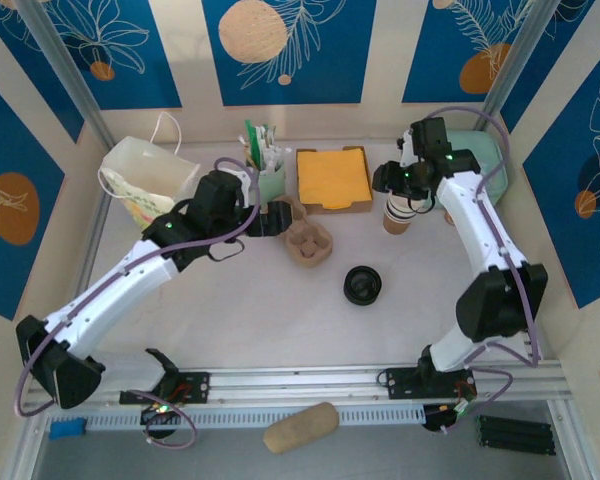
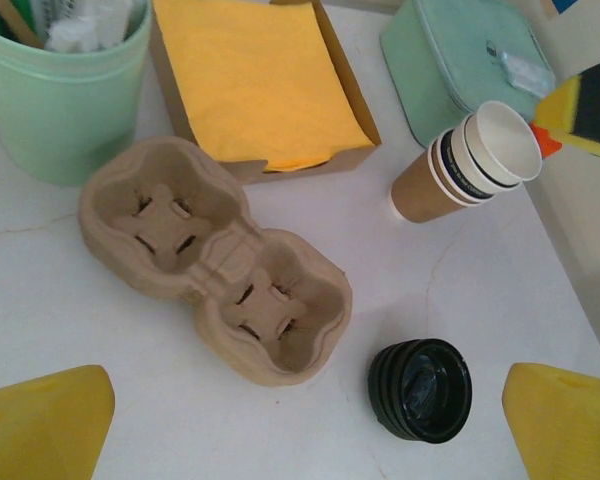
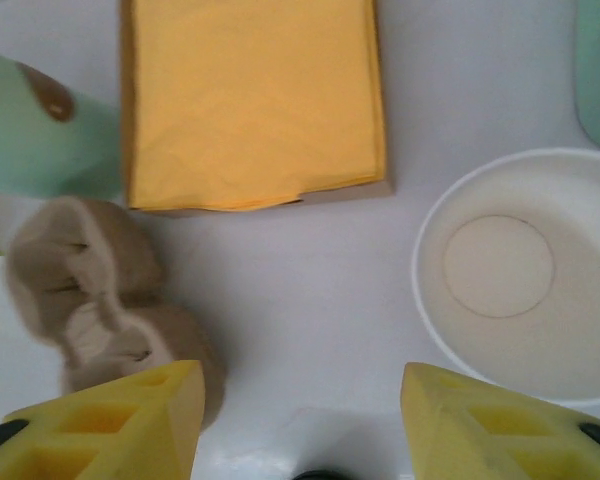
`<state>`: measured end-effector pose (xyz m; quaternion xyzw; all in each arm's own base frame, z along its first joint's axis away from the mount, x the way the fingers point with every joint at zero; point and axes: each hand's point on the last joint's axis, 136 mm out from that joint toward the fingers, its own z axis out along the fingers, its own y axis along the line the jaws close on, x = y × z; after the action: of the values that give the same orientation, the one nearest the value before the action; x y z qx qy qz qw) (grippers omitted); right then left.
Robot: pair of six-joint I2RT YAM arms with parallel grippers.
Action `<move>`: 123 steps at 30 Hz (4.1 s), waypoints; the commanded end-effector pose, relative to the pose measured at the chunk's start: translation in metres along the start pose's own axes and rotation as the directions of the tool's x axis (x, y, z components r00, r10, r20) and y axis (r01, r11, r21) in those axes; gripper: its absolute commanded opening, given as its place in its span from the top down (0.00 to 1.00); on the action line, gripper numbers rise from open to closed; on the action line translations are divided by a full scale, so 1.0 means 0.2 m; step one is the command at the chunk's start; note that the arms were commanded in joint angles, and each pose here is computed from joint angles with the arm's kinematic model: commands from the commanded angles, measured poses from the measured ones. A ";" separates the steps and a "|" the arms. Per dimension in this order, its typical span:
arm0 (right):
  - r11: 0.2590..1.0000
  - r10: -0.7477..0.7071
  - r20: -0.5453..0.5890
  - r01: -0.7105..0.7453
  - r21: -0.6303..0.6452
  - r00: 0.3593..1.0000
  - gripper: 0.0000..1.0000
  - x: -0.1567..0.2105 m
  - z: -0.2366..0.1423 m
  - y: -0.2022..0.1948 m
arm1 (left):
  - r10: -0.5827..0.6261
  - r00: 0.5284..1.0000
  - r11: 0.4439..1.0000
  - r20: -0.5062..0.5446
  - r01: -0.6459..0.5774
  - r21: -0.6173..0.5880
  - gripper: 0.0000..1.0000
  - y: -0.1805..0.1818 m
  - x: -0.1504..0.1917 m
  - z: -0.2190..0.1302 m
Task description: Pack the takeout coffee
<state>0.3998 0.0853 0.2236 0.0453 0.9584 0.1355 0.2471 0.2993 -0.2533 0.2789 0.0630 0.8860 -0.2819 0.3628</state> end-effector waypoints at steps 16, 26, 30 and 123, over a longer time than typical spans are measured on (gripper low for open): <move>0.971 -0.086 -0.143 0.115 0.211 0.986 0.57 -0.01 0.19 -0.14 | -0.026 0.998 0.995 -0.056 0.032 0.095 0.01 -0.10 0.06 0.19; 0.969 -0.079 -0.175 0.117 0.218 0.981 0.68 0.02 0.24 -0.17 | -0.029 0.998 0.994 -0.053 0.034 0.102 0.01 -0.10 0.06 0.20; 0.971 -0.069 -0.177 0.107 0.215 0.982 0.74 0.02 0.25 -0.18 | -0.028 0.998 0.994 -0.052 0.033 0.106 0.01 -0.11 0.07 0.19; 0.755 -0.641 0.034 0.622 0.209 0.767 1.00 0.31 -0.53 0.79 | -0.055 0.998 0.995 0.001 0.055 -0.082 0.01 0.19 0.18 0.06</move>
<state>0.3299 0.2031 0.3361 -0.2374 0.9042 -0.0892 0.3437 0.2955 -0.2511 0.2316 0.0440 0.8952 -0.2785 0.3452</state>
